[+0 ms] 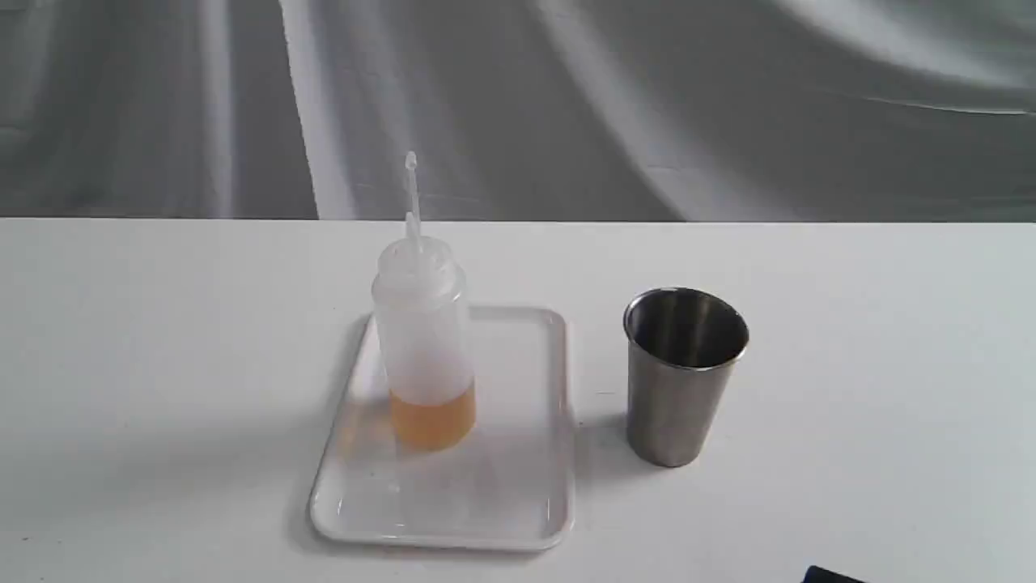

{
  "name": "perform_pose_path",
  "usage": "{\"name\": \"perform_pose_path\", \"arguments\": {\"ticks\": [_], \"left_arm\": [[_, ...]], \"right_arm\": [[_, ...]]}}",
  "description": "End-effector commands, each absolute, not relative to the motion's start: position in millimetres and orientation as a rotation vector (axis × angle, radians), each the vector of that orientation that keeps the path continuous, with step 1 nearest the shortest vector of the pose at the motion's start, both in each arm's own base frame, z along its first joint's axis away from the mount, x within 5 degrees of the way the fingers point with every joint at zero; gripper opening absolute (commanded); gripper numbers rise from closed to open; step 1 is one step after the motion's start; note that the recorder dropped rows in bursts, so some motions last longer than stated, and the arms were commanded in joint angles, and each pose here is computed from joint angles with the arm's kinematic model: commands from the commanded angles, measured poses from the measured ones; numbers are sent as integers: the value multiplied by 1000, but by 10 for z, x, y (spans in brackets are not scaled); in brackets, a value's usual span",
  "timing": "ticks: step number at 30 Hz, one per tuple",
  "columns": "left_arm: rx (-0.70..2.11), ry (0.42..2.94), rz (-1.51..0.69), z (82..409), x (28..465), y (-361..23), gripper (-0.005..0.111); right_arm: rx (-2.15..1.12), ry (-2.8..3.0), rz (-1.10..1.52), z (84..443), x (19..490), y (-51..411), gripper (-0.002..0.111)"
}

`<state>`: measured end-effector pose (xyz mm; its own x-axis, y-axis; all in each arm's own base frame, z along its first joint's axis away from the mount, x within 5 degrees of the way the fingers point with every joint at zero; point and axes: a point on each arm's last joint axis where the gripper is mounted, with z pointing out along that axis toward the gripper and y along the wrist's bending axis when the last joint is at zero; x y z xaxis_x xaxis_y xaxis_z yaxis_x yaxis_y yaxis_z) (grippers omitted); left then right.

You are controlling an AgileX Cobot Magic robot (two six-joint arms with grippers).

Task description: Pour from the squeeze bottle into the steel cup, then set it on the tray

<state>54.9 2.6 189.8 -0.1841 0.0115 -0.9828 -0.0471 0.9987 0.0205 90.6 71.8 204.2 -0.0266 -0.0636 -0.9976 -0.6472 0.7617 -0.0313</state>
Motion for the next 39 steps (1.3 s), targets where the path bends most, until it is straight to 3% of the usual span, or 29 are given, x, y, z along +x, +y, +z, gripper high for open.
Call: {"name": "perform_pose_path", "arguments": {"ticks": [1,22,39], "left_arm": [[-24,1750,43,1891,550,22,0],[-24,1750,43,1891,550,22,0],[-22,1750,44,1891,550,22,0]], "right_arm": [[-598,1572,502,2011,900,706,0],[-671,1976,307,1652,873,561,0],[-589,2005,359,1654,873,562,0]]}}
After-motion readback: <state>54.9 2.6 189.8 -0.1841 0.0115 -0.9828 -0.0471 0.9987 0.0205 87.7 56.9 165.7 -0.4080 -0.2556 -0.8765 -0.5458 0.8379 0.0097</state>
